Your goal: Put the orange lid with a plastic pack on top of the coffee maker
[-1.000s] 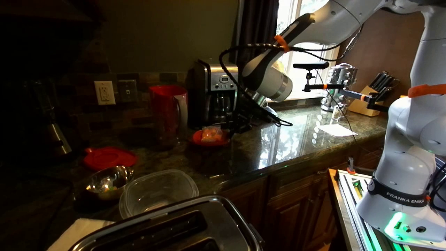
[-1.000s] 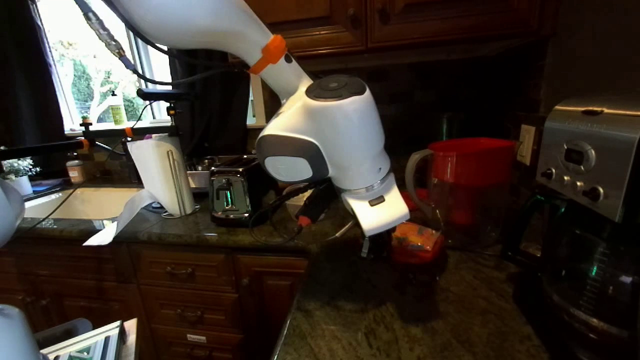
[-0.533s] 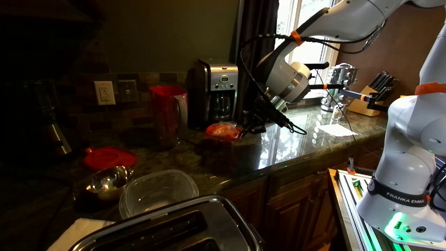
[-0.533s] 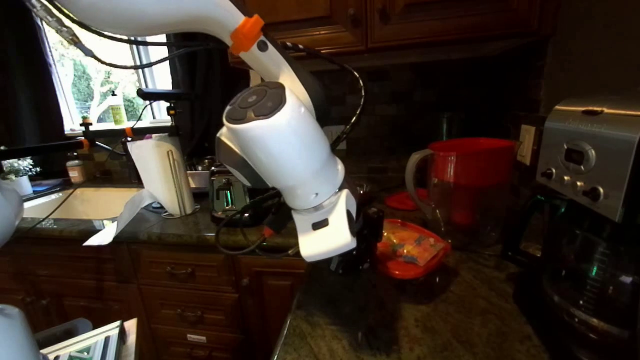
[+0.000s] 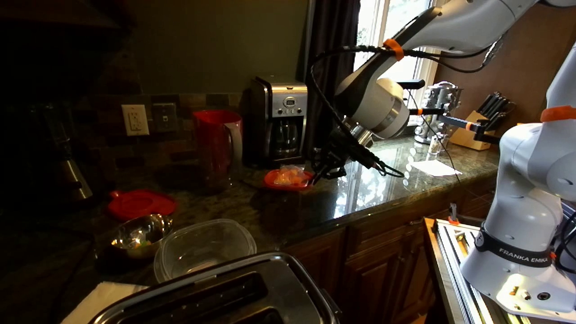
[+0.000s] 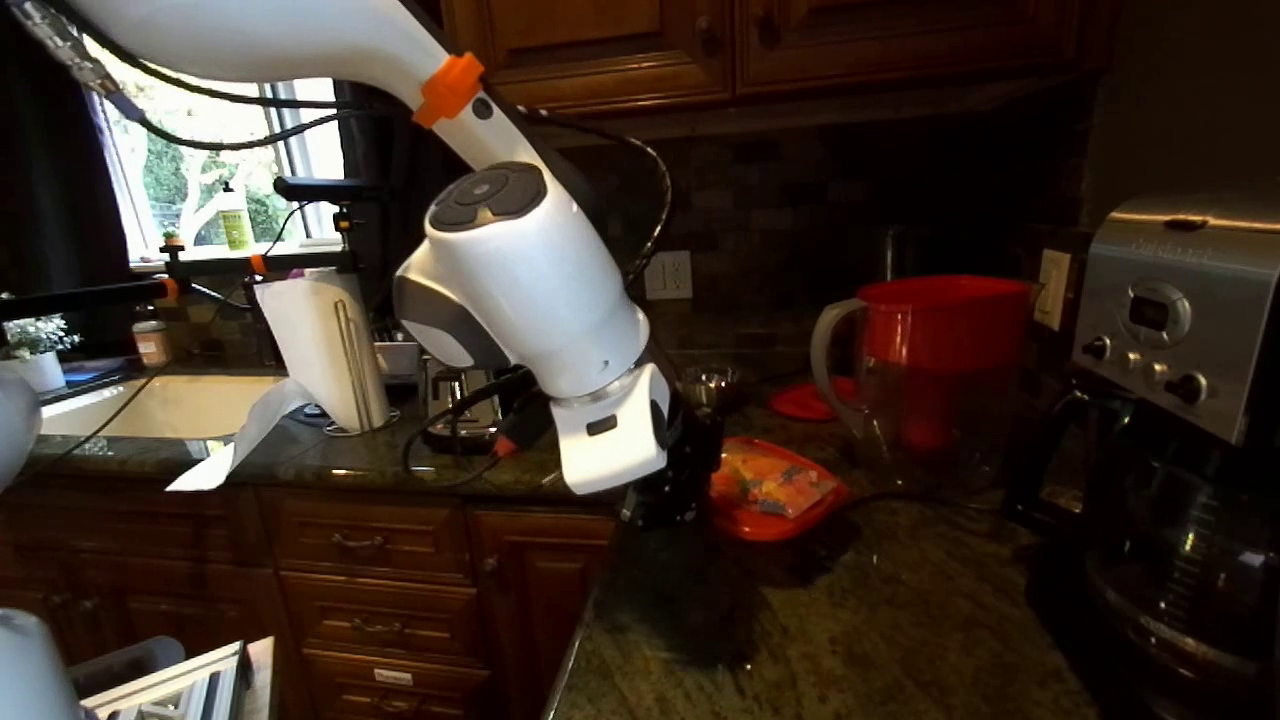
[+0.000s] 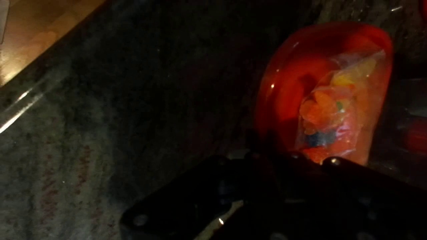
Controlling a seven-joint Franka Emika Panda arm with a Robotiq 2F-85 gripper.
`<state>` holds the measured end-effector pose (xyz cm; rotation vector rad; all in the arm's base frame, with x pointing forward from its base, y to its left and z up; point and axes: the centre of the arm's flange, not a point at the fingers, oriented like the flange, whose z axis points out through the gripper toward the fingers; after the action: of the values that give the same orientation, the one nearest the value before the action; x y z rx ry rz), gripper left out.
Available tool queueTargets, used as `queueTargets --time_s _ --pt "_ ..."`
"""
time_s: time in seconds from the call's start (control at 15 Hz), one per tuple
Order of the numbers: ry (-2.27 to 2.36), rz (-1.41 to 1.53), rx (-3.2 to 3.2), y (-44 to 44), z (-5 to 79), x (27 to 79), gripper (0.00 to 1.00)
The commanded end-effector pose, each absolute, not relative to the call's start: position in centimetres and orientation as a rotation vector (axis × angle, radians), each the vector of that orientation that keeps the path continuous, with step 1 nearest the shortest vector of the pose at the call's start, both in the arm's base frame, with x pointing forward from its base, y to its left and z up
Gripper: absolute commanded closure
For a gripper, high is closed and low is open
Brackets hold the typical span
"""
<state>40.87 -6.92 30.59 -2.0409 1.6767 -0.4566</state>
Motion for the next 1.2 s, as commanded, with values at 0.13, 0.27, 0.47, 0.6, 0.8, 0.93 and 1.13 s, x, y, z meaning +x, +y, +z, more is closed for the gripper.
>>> queueTargets --time_s 0.13,0.27,0.47,0.6,0.8,0.93,1.13 --pt "1.67 -0.456 -2.143 -5.4 36.9 43.3 0.98" --pt "1.648 -0.483 -2.163 -5.5 38.3 44.0 0.98" --pt "1.622 -0.506 -2.185 -6.1 35.3 44.2 0.98" --pt "1.614 -0.514 -2.178 -6.2 36.2 44.4 0.92" --pt "1.616 -0.497 -2.172 -6.0 35.8 44.4 0.98" --pt "1.625 -0.537 -2.132 -6.7 37.2 44.1 0.98" --pt "1.644 -0.609 -2.062 -8.4 39.8 43.9 0.98"
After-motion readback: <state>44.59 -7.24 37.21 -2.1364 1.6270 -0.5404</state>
